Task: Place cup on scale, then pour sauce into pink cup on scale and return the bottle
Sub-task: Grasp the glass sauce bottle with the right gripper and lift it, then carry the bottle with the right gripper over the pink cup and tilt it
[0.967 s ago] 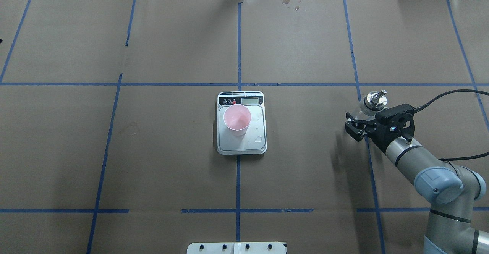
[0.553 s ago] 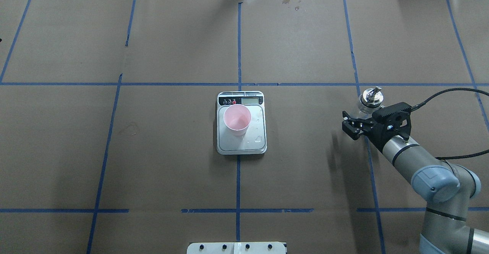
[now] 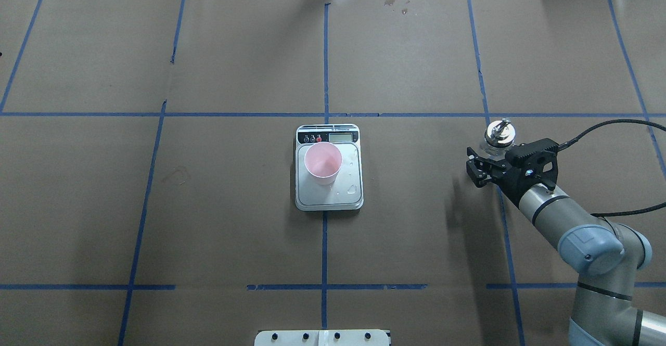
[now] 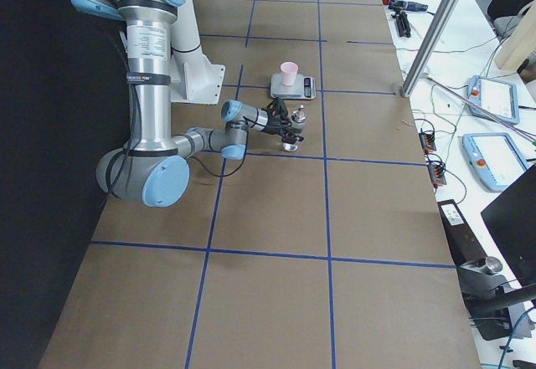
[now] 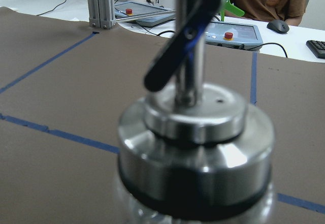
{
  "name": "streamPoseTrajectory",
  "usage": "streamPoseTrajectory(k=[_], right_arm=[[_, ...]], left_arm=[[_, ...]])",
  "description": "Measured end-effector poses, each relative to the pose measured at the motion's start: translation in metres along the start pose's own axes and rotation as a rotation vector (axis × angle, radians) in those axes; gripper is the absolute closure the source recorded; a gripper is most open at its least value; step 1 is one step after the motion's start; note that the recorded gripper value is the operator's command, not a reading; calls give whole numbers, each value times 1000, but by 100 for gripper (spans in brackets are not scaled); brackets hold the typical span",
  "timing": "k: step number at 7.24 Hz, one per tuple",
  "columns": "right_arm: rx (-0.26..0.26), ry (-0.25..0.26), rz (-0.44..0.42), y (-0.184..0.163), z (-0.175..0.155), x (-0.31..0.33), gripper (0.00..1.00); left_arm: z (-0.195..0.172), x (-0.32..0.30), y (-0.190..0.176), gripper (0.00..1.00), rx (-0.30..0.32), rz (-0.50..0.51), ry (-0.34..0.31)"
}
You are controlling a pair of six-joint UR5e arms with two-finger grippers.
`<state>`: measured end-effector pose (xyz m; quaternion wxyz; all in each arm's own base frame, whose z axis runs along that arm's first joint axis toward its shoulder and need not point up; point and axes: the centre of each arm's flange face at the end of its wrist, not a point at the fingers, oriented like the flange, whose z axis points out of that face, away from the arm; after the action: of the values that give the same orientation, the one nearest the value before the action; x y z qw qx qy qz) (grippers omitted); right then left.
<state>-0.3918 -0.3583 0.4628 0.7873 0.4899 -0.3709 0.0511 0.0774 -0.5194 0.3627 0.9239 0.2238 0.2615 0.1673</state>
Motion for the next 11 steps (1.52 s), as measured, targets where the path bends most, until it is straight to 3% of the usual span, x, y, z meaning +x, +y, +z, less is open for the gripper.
streamPoseTrajectory(k=[2,4,7,9,11], right_arm=[[8,-46,36,-33,-9,-9,100],[-4,-38,26,-70,-25,-25,100],[28,-13,-30,-112,-33,-53,100],[44,20,-151,-121,-25,-64,100],[80,86,-398,-127,-20,-67,100]], left_arm=[[-2,1,0,0,3,-5,1],[-7,3,3,0,11,-1,3],[-7,3,3,0,11,3,5],[-8,1,3,0,12,5,3],[-10,-5,4,0,15,14,-6]])
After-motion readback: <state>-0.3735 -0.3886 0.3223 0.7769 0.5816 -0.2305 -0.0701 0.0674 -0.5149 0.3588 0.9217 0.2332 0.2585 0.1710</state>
